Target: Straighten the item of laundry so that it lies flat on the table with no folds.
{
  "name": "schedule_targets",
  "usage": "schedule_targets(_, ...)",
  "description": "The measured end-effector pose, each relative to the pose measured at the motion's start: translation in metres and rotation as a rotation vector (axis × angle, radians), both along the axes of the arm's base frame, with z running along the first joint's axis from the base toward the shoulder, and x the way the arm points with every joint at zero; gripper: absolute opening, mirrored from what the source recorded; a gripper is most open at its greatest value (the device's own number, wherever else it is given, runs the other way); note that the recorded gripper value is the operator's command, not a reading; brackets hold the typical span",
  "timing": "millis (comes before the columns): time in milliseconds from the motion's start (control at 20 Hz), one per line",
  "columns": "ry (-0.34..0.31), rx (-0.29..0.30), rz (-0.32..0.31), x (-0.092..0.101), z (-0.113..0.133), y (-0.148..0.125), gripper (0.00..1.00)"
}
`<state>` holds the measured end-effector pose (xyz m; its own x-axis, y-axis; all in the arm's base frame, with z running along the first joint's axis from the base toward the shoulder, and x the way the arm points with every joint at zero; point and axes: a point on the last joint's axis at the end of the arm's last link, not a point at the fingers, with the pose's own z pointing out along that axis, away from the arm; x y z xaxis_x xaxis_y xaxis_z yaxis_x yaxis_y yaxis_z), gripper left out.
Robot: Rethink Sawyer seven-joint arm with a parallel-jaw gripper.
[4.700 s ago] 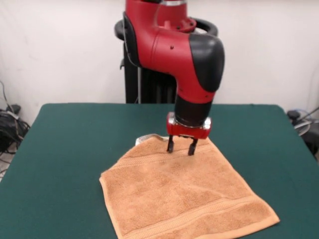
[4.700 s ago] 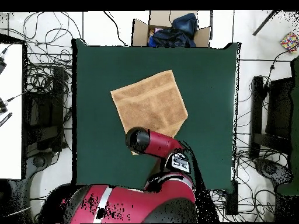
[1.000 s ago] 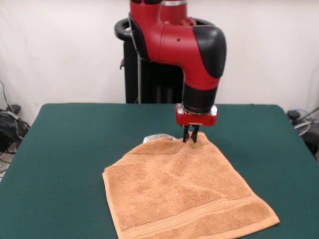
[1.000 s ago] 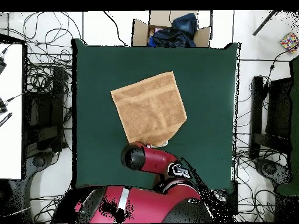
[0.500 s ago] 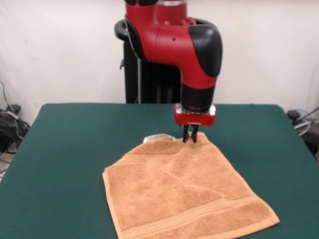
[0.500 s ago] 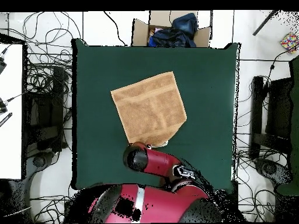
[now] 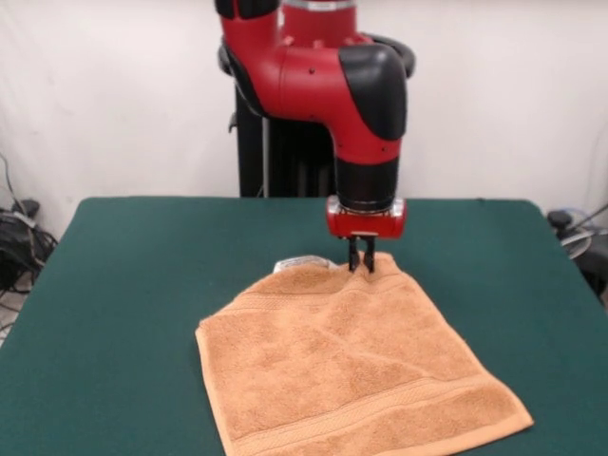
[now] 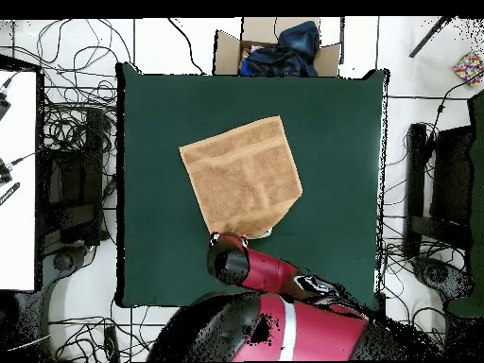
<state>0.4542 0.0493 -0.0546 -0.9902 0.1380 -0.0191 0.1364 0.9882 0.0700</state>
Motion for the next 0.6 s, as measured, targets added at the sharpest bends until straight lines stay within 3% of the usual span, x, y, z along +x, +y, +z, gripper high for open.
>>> schedule_targets(600, -0.018, 0.046, -0.071, -0.0012, 0.0001, -0.0028, 0.00)
